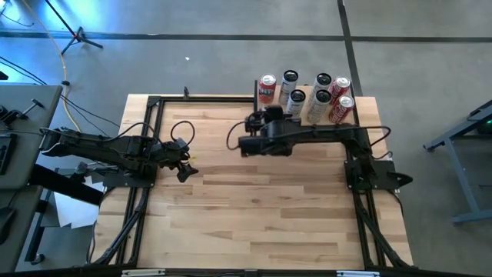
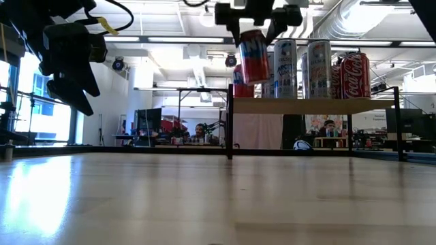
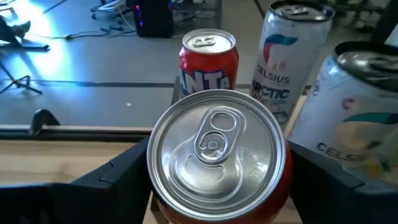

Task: Place canned beverage on shelf
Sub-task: Put the orange soda can on the shelf aligned with the other orange soda can

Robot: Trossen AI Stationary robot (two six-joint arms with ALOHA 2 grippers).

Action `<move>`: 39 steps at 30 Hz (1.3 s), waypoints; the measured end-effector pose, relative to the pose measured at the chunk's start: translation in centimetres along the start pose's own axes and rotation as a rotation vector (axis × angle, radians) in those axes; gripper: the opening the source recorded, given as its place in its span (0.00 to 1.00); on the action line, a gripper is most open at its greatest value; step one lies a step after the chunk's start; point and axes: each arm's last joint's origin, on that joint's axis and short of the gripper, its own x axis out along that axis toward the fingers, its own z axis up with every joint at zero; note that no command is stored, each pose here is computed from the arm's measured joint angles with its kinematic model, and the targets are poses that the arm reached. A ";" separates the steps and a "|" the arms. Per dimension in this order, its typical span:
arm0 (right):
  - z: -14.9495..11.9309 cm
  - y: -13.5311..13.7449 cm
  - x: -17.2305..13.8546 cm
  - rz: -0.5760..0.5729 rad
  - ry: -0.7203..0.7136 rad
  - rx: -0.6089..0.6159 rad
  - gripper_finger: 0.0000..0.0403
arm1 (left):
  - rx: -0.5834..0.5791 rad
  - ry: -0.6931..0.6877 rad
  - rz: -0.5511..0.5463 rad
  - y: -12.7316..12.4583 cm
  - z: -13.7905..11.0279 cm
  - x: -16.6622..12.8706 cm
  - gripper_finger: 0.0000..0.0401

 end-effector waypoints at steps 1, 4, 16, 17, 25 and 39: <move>0.0 0.0 0.4 -0.006 0.000 0.008 0.73 | 0.000 0.000 0.000 0.0 0.0 0.0 0.87; -0.2 0.3 1.3 -0.014 -0.002 0.032 0.74 | 0.000 0.000 0.000 0.0 0.0 0.0 0.87; 0.3 0.8 2.8 -0.021 -0.009 0.068 0.75 | 0.000 0.000 0.000 0.0 0.0 0.0 0.87; 0.3 0.8 3.0 -0.020 -0.003 0.071 0.75 | 0.000 0.000 0.000 0.0 0.0 0.0 0.87; 0.7 0.9 4.2 -0.031 0.055 0.072 0.75 | 0.000 0.000 0.000 0.0 0.0 0.0 0.87; 0.3 1.4 5.6 -0.052 0.061 0.065 0.75 | 0.000 0.000 0.000 0.0 0.0 0.0 0.87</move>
